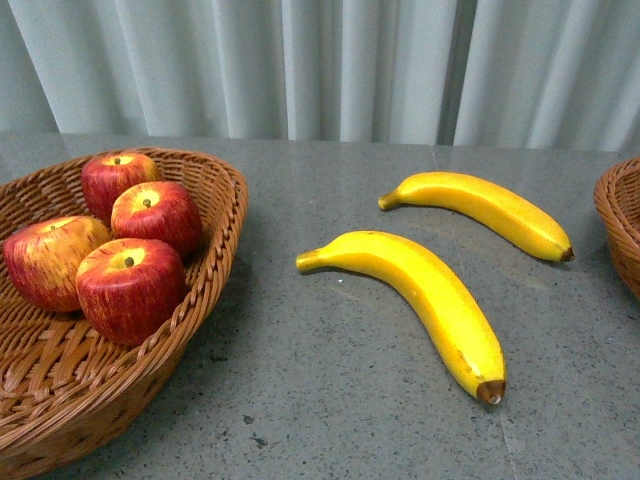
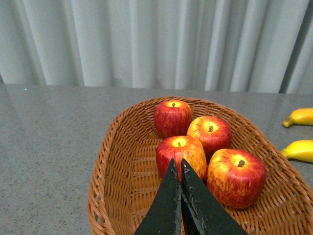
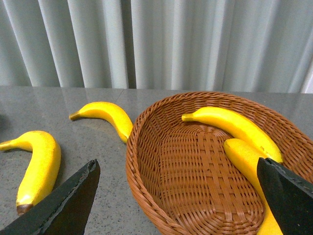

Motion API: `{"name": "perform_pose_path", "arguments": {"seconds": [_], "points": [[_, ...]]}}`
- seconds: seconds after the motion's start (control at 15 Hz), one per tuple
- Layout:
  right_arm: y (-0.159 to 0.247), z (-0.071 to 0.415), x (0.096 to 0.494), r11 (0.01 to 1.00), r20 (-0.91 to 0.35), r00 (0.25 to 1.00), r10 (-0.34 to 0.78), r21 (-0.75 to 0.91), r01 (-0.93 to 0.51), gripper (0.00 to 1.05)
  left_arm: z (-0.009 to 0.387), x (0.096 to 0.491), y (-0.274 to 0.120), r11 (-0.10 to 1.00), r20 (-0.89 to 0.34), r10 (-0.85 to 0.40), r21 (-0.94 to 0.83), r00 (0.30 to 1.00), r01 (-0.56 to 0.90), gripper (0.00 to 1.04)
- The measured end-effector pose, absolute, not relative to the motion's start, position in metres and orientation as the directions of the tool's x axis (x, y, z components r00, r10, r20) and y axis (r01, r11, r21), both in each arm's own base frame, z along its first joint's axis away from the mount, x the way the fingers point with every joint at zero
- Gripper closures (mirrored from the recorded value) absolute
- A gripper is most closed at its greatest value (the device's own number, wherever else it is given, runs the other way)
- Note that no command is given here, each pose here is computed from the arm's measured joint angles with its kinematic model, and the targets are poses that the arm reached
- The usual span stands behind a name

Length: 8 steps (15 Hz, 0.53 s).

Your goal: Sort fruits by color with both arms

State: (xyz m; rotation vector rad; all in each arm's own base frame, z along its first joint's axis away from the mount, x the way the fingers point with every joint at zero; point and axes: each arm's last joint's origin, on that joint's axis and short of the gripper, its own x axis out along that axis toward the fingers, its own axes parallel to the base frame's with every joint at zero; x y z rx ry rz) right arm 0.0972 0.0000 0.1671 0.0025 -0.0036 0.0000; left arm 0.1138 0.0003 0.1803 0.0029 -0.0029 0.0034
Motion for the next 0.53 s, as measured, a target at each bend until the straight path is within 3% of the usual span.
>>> {"name": "perform_pose_path", "arguments": {"seconds": [0.53], "points": [[0.000,0.167,0.097,1.000,0.005,1.000,0.000,0.002,0.000,0.07,0.169,0.097,0.000,1.000,0.007,0.002,0.002,1.000,-0.002,1.03]]}}
